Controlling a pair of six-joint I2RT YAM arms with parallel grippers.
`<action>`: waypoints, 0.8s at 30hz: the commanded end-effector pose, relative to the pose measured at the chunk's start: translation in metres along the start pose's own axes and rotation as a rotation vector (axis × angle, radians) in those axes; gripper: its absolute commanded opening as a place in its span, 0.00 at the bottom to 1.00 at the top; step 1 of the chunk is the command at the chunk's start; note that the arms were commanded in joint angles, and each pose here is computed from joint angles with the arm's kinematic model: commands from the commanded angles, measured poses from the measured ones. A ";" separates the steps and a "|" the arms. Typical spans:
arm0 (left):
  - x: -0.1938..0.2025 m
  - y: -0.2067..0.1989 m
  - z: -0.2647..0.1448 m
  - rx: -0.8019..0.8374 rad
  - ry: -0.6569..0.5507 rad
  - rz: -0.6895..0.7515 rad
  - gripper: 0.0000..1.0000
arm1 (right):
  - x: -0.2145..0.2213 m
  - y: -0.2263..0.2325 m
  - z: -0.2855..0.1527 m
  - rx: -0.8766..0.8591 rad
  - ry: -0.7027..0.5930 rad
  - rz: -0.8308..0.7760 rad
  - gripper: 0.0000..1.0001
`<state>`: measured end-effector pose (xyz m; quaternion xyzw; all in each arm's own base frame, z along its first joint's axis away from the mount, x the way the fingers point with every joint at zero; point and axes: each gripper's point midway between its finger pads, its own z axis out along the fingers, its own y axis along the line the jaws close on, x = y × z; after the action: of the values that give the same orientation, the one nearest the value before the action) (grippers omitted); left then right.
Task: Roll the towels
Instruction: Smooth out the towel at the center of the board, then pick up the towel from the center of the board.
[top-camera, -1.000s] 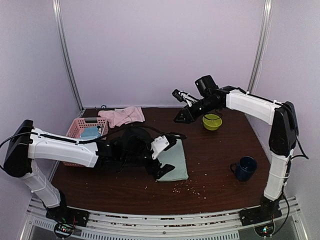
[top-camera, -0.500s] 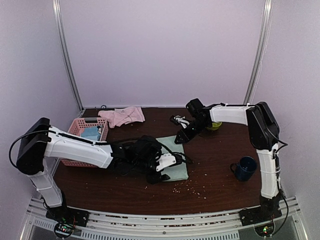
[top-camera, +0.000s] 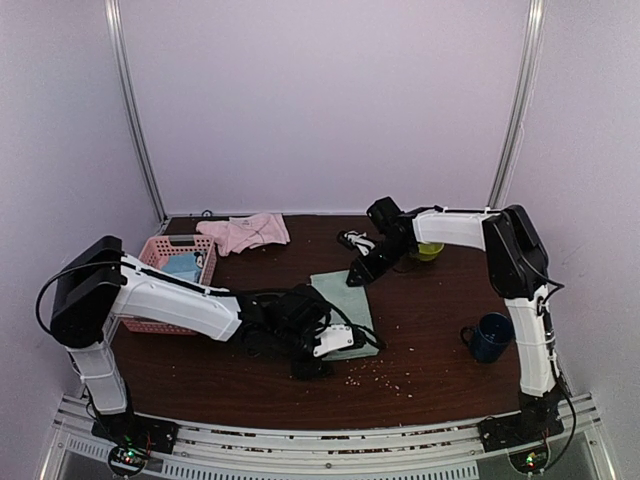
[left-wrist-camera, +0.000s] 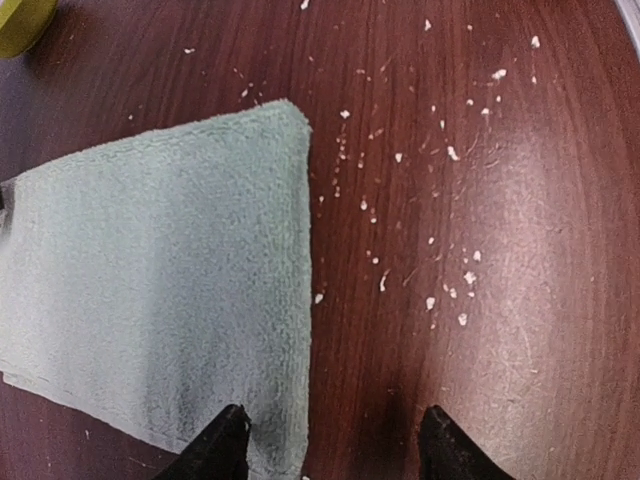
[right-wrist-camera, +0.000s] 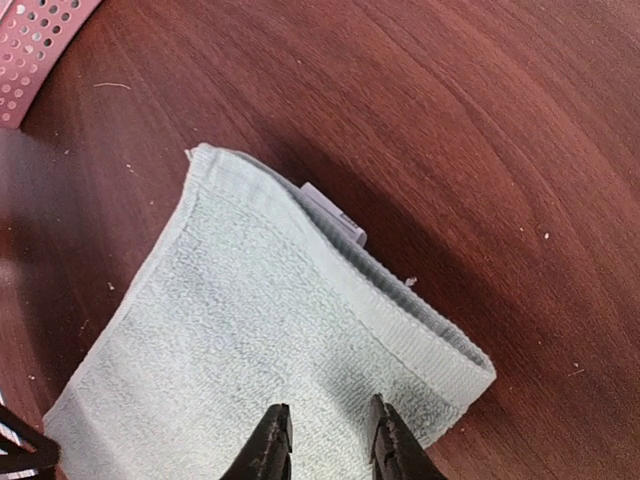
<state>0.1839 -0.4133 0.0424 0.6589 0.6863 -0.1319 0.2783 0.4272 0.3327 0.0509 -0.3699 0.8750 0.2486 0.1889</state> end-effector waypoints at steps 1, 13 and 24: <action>-0.015 0.014 0.010 -0.065 -0.018 0.034 0.56 | -0.031 0.023 -0.057 -0.022 -0.077 -0.042 0.29; 0.000 0.018 0.029 -0.087 0.056 0.055 0.23 | -0.017 0.048 -0.241 0.036 -0.387 -0.084 0.33; -0.024 0.008 0.026 0.197 -0.081 -0.203 0.06 | 0.069 0.119 -0.282 -0.068 -0.355 -0.343 0.39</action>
<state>0.2027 -0.4353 0.0333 0.6419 0.7022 -0.1468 0.2706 0.2955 0.2063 0.3077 -0.4060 0.7642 0.2859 0.4116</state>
